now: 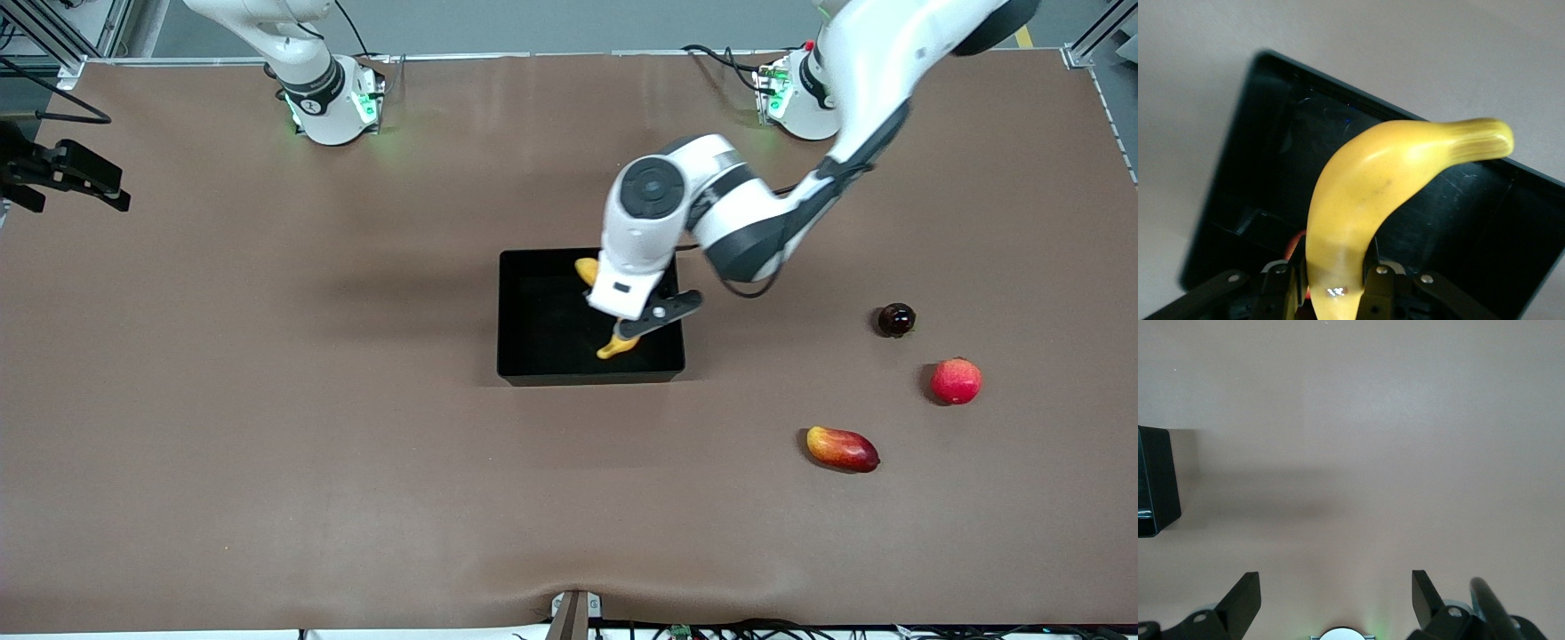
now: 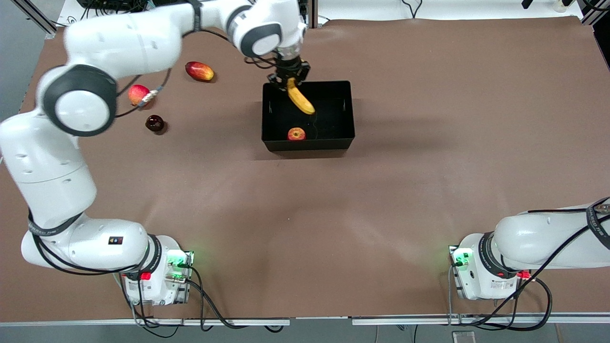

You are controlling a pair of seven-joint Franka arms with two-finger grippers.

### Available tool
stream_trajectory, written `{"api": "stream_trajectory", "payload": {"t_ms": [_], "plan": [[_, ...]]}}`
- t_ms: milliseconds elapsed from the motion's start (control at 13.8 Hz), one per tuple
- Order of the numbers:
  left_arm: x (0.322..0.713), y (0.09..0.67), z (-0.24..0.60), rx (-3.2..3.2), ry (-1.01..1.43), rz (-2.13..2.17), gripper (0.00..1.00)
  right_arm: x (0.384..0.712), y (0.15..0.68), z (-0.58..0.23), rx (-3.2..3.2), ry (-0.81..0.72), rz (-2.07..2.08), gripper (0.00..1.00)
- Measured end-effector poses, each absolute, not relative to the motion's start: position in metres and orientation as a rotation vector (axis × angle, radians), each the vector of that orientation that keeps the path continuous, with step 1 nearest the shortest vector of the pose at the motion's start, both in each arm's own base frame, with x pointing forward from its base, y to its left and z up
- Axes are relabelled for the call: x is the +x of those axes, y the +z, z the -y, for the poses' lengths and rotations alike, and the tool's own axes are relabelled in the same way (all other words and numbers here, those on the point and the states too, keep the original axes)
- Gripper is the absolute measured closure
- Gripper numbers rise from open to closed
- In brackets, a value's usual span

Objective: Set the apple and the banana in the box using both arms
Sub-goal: 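Carry the banana over the tray and lower it with the left gripper, then open the left gripper to release the banana and lift away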

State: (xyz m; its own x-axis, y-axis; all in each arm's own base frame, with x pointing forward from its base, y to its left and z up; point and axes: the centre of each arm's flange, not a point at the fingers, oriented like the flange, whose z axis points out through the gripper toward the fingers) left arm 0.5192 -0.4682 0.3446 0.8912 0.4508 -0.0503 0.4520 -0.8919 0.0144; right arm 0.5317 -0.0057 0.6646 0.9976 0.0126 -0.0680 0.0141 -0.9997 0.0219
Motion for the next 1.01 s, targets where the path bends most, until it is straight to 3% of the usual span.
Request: {"api": "stream_trajectory", "payload": {"t_ms": [361,795,1012], "plan": [[0.5,0.302,0.529,2.963,-0.087,-0.805,0.66,0.532,0.665,0.008,3.118,-0.106,-0.015,0.0],[0.496,0.213,0.527,3.019,-0.186,-0.837,0.66,0.532,0.665,0.008,3.118,-0.106,-0.014,0.0],[0.502,0.204,0.521,3.016,-0.196,-0.855,0.61,0.532,0.665,0.008,3.118,-0.106,-0.015,0.0]]}}
